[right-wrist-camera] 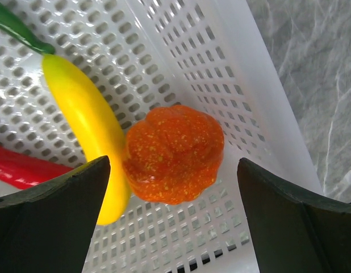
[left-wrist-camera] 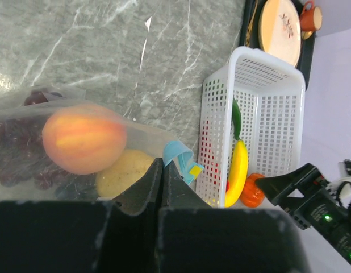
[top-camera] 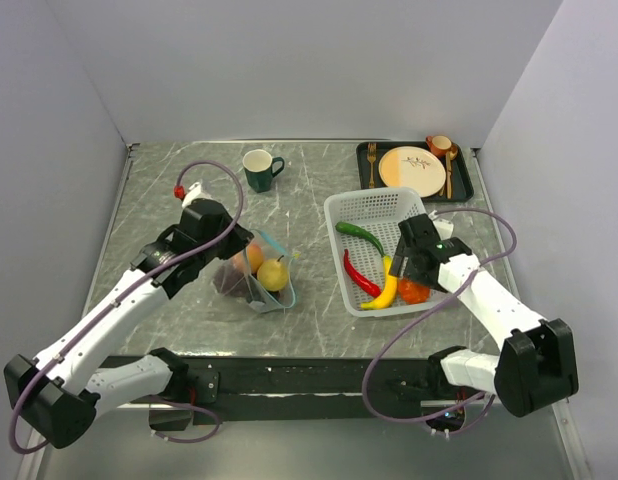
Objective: Place the food in the zip-top bag and seal the zipper
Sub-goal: Pick up the fake fruit from the bin.
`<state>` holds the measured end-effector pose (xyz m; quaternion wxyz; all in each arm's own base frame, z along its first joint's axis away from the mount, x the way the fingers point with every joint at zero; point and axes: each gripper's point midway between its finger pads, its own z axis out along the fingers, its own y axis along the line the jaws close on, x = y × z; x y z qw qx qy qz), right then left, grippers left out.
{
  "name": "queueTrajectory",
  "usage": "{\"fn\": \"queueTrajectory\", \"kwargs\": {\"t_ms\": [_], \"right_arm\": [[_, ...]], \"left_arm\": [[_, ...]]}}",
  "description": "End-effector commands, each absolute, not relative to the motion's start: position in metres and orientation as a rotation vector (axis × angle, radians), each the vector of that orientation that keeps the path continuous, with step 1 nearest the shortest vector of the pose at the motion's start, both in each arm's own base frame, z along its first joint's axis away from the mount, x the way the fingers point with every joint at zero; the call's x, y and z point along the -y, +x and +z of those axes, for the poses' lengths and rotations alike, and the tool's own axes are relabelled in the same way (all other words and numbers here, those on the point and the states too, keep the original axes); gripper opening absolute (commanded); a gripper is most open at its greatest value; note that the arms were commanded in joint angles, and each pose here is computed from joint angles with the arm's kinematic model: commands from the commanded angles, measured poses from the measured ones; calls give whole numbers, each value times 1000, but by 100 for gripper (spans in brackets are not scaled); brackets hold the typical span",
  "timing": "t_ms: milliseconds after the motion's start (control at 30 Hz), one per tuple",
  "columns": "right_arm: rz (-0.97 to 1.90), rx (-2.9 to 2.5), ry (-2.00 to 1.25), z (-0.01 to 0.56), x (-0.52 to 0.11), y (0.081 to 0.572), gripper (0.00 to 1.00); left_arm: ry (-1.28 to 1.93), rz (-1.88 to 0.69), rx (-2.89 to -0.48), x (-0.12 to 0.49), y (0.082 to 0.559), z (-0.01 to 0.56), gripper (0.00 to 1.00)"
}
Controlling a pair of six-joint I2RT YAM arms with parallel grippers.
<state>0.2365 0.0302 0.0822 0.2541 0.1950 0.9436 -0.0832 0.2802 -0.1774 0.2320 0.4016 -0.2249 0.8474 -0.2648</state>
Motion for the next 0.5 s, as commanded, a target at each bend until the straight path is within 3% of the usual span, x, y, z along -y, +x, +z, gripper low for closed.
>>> {"fn": "queueTrajectory", "kwargs": {"t_ms": [0, 267, 467], "right_arm": [[-240, -2558, 590, 70, -27, 240, 100], [-202, -2592, 586, 48, -34, 251, 100], [-137, -2558, 569, 59, -41, 259, 61]], "left_arm": [[-571, -689, -2019, 169, 284, 265, 4], [-590, -694, -2020, 167, 282, 266, 3], [-587, -684, -2031, 168, 283, 264, 3]]}}
